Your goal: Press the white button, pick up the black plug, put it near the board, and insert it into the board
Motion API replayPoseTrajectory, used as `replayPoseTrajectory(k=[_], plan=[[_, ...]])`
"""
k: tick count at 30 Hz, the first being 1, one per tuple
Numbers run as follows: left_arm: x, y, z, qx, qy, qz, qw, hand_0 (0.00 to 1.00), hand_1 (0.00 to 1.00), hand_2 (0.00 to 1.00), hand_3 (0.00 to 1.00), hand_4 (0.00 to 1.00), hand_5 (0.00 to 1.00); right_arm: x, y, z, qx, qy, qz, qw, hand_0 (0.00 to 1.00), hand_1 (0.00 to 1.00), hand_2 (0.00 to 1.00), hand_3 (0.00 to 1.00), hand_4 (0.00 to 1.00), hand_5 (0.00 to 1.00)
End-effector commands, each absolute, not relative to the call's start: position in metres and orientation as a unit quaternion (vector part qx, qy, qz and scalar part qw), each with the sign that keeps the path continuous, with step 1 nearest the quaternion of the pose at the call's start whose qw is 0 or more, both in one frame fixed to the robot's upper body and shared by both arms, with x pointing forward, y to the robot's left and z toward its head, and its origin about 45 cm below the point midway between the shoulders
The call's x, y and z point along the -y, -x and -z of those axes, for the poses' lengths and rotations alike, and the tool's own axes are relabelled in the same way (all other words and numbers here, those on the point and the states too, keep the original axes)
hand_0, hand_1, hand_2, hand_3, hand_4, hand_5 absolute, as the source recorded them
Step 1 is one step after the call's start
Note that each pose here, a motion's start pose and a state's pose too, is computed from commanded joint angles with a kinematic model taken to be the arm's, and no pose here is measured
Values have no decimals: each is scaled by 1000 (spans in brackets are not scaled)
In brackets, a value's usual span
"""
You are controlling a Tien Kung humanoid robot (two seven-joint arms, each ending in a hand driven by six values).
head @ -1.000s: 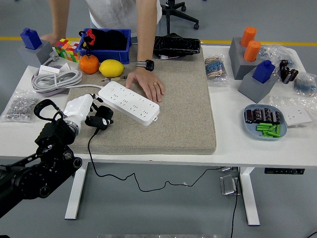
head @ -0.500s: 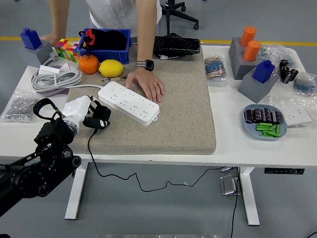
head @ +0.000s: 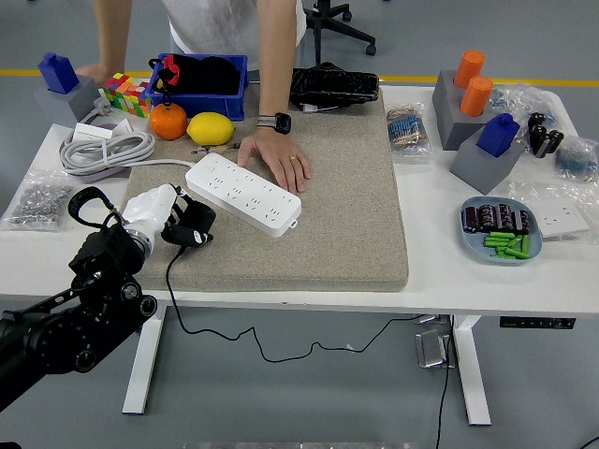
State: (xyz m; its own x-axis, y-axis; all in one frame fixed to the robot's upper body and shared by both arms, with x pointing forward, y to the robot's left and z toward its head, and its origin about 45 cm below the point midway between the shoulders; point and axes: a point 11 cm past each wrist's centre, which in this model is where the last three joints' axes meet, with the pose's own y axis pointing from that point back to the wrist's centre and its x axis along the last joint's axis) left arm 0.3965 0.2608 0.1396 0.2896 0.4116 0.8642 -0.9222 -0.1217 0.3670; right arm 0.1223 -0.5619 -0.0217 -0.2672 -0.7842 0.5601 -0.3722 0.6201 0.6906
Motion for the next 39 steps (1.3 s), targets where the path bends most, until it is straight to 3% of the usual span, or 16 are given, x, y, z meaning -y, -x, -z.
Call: replayPoseTrajectory(k=[4,5,10,11,16,17,39], plan=[[-261,-398,-142,251,-514,-545,614,410,474,437,580,929,167,562,-123,21,767,-377,217,472,670,588,580,568,630,307],[-260,-398,-142,252,-513,-545,613,347,394,396,548,788,2,562,-123,21,767,-377,217,472,670,588,580,568,629,306],[-259,-398,-142,252,-512,-546,614,347,394,396,548,788,2,562,-123,22,768,-377,218,470,670,588,580,568,629,306],[-259,-398,-142,251,-512,-545,615,325,357,359,548,728,2,561,-122,22,768,-376,218,470,670,588,580,568,630,306],[-257,-396,-139,252,-512,-540,619,325,357,359,548,728,2,561,-121,23,768,-375,219,471,670,588,580,568,630,306],[-257,-396,-139,253,-511,-539,620,311,329,331,553,692,2,561,-121,23,768,-375,220,471,670,587,579,568,628,304],[-250,-407,-164,283,-463,-556,630,325,307,304,551,680,2,563,-118,22,774,-369,221,465,669,585,579,567,623,304]])
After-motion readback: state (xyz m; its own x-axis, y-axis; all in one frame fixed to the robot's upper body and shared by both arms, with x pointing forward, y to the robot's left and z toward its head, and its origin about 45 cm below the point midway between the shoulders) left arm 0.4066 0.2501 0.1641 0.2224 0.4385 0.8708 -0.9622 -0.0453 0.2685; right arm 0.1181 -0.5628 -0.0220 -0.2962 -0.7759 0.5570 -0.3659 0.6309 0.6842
